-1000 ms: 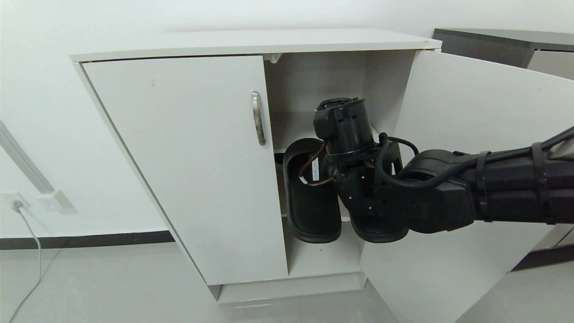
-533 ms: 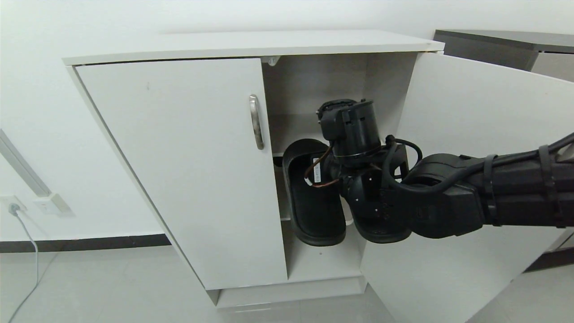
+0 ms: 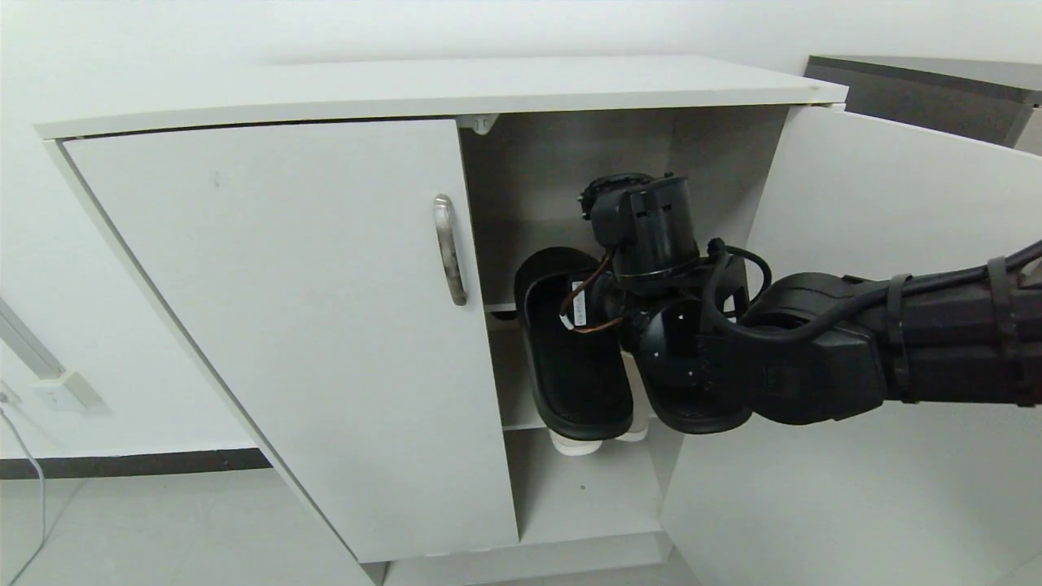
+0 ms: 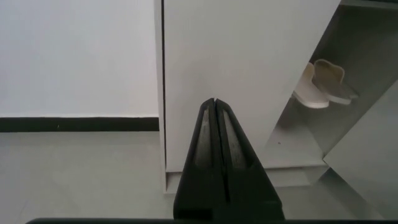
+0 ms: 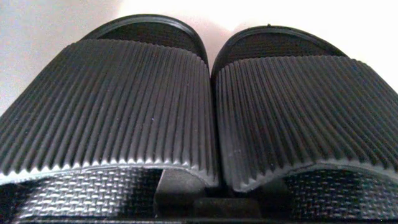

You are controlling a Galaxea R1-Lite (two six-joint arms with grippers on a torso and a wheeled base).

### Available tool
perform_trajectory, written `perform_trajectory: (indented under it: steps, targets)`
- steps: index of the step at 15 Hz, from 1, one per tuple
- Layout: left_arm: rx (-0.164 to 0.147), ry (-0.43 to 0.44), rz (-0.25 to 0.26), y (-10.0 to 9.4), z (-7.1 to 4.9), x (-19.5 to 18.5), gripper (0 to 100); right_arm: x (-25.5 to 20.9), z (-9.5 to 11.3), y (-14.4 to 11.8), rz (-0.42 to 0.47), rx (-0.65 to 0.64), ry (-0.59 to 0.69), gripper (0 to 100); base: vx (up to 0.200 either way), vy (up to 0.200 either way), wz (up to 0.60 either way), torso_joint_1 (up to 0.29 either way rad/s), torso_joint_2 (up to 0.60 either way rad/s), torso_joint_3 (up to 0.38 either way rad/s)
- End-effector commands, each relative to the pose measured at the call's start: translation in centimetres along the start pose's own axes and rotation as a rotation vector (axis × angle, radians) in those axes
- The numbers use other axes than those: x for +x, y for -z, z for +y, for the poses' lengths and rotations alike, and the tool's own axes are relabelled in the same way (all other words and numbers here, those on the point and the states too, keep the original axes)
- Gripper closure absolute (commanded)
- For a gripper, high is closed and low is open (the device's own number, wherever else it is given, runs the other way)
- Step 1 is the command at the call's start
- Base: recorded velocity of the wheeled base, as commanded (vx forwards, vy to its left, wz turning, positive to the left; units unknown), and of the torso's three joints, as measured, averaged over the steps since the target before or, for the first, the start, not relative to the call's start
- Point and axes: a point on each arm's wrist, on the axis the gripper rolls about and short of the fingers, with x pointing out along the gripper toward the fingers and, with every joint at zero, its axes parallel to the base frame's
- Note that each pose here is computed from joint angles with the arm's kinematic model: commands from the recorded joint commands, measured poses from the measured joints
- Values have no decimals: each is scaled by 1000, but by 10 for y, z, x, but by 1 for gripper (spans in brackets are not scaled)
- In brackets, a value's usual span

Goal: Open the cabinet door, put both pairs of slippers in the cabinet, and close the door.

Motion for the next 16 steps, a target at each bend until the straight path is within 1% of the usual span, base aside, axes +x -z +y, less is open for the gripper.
perform_trajectory:
  steps: [1,5,8,13,16]
  targets:
    - [-2,-1,3,0,0,0,100,8,0,4,11,-3,-7,100,0,0,0,0,0,0]
    - [1,-2,1,0,0,0,100,17,-2,2,6,6,-1,100,0,0,0,0,0,0]
    - [0,0,0,0,0,0,100,17,-3,2,5,6,5,100,200,0,0,-2,-1,4]
    - [0,-2,1,0,0,0,100,16,-3,-1,-2,10,4,100,0,0,0,0,0,0]
    - [-2,-2,0,0,0,0,100,25,-4,-3,-8,18,13,100,0,0,0,0,0,0]
